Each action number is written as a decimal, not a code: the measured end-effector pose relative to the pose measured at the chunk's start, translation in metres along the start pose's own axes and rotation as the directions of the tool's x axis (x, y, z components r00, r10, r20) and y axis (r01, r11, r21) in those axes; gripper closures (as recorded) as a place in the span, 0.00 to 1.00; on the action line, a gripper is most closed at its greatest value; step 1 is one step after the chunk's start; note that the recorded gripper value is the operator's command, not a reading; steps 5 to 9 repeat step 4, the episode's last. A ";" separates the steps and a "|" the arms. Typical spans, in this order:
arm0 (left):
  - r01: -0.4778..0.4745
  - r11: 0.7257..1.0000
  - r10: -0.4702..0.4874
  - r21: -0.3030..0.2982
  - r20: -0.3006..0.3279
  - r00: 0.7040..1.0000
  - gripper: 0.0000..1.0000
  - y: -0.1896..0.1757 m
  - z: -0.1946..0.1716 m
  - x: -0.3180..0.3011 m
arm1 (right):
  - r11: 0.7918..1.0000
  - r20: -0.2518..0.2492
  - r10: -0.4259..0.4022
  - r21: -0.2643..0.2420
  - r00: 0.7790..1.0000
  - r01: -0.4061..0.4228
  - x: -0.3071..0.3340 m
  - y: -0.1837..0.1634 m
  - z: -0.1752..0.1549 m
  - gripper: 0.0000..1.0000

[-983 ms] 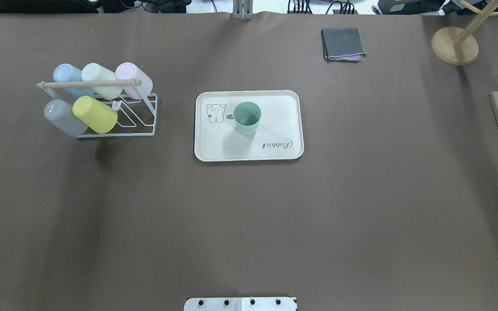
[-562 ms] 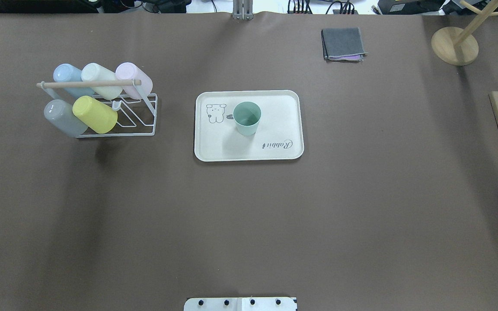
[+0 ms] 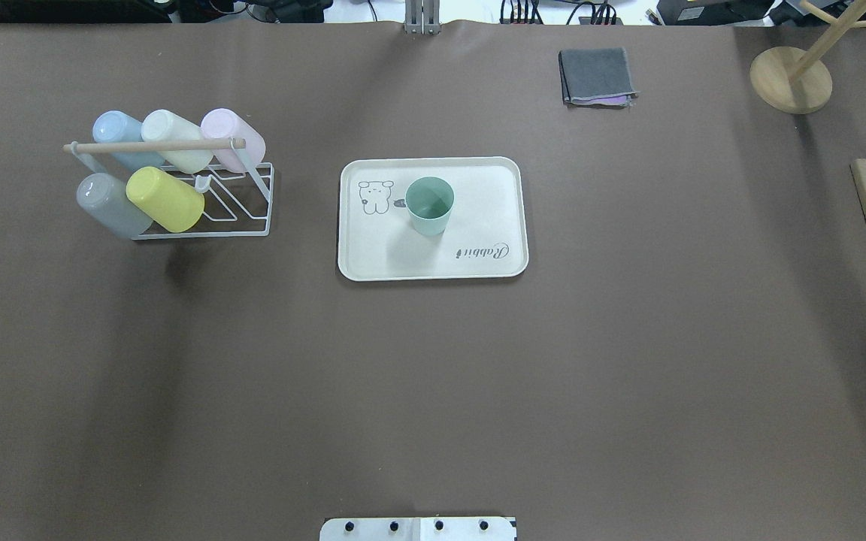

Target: Pick up and place green cup on tray

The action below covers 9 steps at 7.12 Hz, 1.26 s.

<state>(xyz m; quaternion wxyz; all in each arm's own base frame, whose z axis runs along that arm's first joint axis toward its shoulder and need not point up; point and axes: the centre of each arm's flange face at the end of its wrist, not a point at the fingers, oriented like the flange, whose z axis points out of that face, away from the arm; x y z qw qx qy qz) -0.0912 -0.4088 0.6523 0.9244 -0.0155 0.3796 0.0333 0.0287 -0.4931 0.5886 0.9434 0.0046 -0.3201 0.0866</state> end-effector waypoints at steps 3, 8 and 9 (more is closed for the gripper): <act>0.001 1.000 -0.001 -0.001 0.000 1.000 0.01 0.000 0.001 -0.001 | 1.000 -0.002 -0.004 -0.003 1.000 0.004 0.001 0.000 0.002 0.00; 0.002 1.000 -0.002 -0.001 0.000 1.000 0.01 0.000 0.001 -0.001 | 1.000 -0.004 -0.004 -0.002 1.000 0.004 0.002 0.000 0.002 0.00; 0.002 1.000 -0.002 -0.001 0.000 1.000 0.01 0.000 0.001 -0.001 | 1.000 -0.004 -0.004 -0.002 1.000 0.004 0.002 0.000 0.002 0.00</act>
